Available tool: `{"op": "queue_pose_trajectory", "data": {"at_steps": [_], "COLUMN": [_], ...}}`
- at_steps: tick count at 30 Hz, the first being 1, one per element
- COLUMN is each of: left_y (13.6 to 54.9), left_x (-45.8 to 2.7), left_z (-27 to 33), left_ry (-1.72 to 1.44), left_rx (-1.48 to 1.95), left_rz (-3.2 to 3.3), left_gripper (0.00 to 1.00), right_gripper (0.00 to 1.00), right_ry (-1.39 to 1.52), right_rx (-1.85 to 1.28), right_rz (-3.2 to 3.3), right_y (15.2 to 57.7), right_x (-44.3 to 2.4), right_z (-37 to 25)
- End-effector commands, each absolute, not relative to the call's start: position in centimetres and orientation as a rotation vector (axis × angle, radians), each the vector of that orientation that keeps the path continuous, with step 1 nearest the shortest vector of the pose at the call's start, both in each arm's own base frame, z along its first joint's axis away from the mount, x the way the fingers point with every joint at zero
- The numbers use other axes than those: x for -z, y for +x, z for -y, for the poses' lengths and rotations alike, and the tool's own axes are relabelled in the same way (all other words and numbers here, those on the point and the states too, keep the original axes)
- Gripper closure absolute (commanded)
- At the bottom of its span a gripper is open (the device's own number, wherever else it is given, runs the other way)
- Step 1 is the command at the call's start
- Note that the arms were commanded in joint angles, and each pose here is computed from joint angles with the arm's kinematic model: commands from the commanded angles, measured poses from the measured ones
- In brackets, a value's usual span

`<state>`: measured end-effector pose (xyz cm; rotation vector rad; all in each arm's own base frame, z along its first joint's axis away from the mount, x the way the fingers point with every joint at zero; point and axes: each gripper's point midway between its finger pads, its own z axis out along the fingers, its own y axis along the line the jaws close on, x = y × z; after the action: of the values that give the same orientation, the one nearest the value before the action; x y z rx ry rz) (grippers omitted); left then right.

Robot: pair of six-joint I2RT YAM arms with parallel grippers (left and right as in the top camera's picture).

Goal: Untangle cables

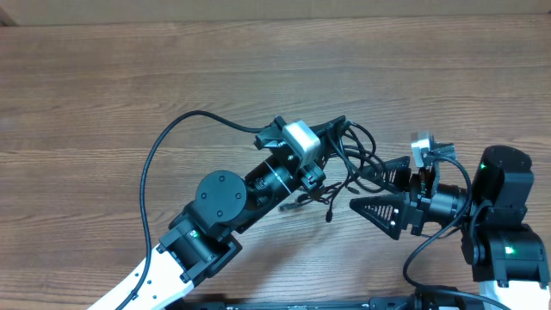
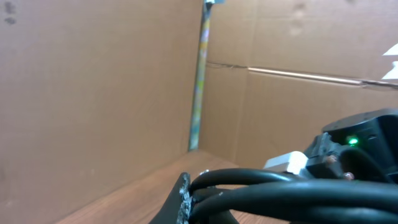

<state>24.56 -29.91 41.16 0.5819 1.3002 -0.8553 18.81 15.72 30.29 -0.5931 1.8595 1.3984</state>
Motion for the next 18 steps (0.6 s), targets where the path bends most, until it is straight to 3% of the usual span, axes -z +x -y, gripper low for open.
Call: {"op": "queue_pose_trajectory", "data": {"at_steps": [1,8,18], "left_y": [22.7,21.9,18.4], "left_x": [-43.7,-44.4,-47.2], "left_z": [30.1,30.3,30.6], "left_ry": [0.607,0.636,0.746], "left_rx": [0.955,0.986,1.091], "left_rz": [-1.211,-1.167,-0.965], "left_gripper": [0.96,0.96,0.96], "right_gripper": [0.01,0.01,0.01], "right_ry": [-0.555,-0.103,0.294], "right_rx": [-1.287,-1.110,-0.899], "right_rz": [-1.896,-2.124,-2.269], "right_y": [19.7,23.3,24.9], "right_x": [-30.0,-27.0,-23.3], "right_z": [-15.2,-12.2,-8.5]}}
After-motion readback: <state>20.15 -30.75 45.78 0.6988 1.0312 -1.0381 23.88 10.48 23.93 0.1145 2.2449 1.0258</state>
